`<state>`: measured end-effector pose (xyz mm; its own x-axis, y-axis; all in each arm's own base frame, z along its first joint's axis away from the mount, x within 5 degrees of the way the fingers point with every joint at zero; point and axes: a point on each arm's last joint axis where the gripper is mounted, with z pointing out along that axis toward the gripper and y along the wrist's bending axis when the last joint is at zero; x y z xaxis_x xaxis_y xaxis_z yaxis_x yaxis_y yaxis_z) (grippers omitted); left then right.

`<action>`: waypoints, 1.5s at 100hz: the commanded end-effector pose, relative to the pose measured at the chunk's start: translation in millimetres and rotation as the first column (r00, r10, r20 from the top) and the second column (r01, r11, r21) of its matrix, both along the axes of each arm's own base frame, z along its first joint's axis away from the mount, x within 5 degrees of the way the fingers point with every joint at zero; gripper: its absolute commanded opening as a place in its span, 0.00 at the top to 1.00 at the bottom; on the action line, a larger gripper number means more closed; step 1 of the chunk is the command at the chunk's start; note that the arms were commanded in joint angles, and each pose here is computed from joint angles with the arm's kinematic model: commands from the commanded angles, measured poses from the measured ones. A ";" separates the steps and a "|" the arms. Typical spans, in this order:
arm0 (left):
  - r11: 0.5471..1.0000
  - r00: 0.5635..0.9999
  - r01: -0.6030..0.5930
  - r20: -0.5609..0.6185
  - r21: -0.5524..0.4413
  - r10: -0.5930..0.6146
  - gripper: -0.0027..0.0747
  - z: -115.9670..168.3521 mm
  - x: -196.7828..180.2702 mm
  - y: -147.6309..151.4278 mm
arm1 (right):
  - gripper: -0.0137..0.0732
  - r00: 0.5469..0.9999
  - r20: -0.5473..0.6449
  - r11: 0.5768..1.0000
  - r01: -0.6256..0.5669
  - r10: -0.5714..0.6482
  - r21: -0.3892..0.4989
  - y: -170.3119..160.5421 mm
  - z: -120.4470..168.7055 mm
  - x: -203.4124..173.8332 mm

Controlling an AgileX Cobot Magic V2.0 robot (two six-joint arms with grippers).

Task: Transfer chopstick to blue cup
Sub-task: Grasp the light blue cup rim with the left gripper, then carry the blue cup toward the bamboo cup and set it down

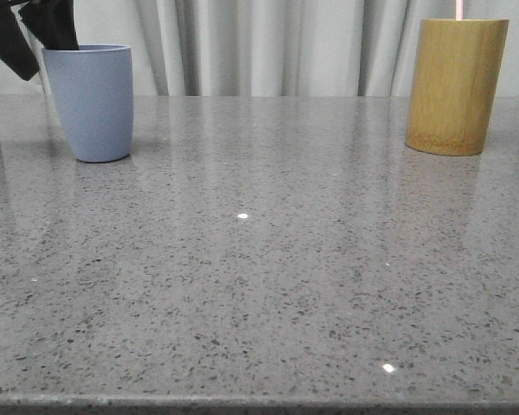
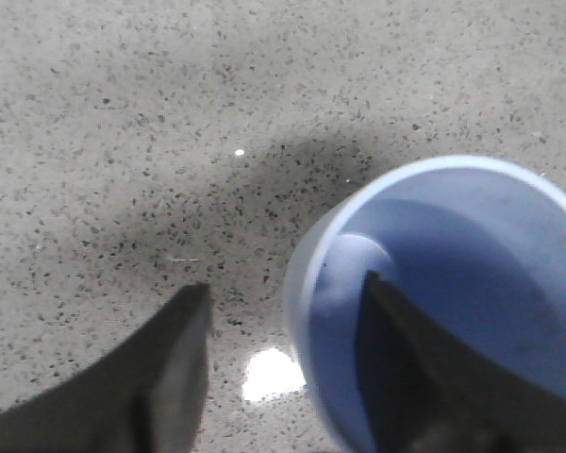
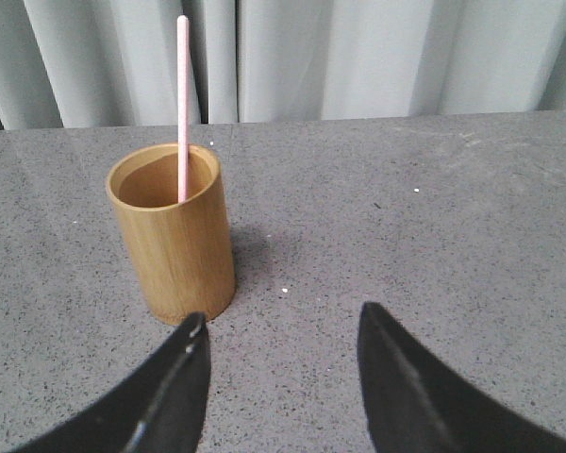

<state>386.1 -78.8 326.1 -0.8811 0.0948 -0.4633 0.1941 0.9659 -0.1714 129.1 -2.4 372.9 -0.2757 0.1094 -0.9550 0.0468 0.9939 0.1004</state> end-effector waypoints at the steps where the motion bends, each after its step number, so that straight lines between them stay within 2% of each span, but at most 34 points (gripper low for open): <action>1: 0.999 0.995 0.006 0.099 -0.052 -0.001 0.71 28.0 -5.8 -4.5 | 0.40 0.994 0.108 1.000 0.006 -0.004 -0.013 -0.9 17.6 1.1; 10: 0.997 0.995 0.007 0.095 -0.070 0.000 0.91 28.3 -6.1 -6.0 | 0.40 0.994 0.106 1.000 0.006 -0.004 -0.013 -0.9 17.4 1.1; 15: 0.997 0.996 0.007 0.095 -0.075 0.000 0.99 28.4 -6.2 -6.3 | 0.40 0.995 0.103 1.000 0.006 -0.004 -0.013 -0.9 17.2 1.1; 48: 0.992 0.990 0.047 0.135 -0.120 -0.030 0.99 44.8 -5.9 -21.7 | 0.40 0.996 0.090 1.000 0.006 -0.005 -0.013 -0.9 15.3 1.1; 80: 0.969 0.966 0.211 0.181 -0.125 -0.187 0.99 52.7 6.6 -89.8 | 0.40 0.997 0.081 1.000 0.006 -0.005 -0.012 -0.9 14.5 0.9; 102: 0.956 0.956 0.264 0.163 -0.127 -0.242 0.99 48.5 13.5 -115.9 | 0.40 0.997 0.081 1.000 0.006 -0.005 -0.012 -0.9 14.5 0.9; 138: 0.951 0.948 0.276 0.199 -0.139 -0.247 0.98 48.6 15.0 -126.0 | 0.40 0.997 0.080 1.000 0.006 -0.005 -0.012 -0.9 14.4 0.9; 145: 0.950 0.949 0.277 0.198 -0.145 -0.247 0.94 48.8 14.8 -126.4 | 0.40 0.997 0.078 1.000 0.006 -0.005 -0.012 -0.9 14.2 0.8; 150: 0.948 0.949 0.279 0.196 -0.154 -0.247 0.88 49.0 14.4 -127.1 | 0.40 0.997 0.076 1.000 0.005 -0.005 -0.012 -0.9 14.0 0.8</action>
<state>411.9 -203.4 336.9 -0.8010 0.2732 -0.5326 0.4539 0.8573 -0.2428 128.7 -2.4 371.5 -0.2906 0.1097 -0.9505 0.0482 0.9938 0.0999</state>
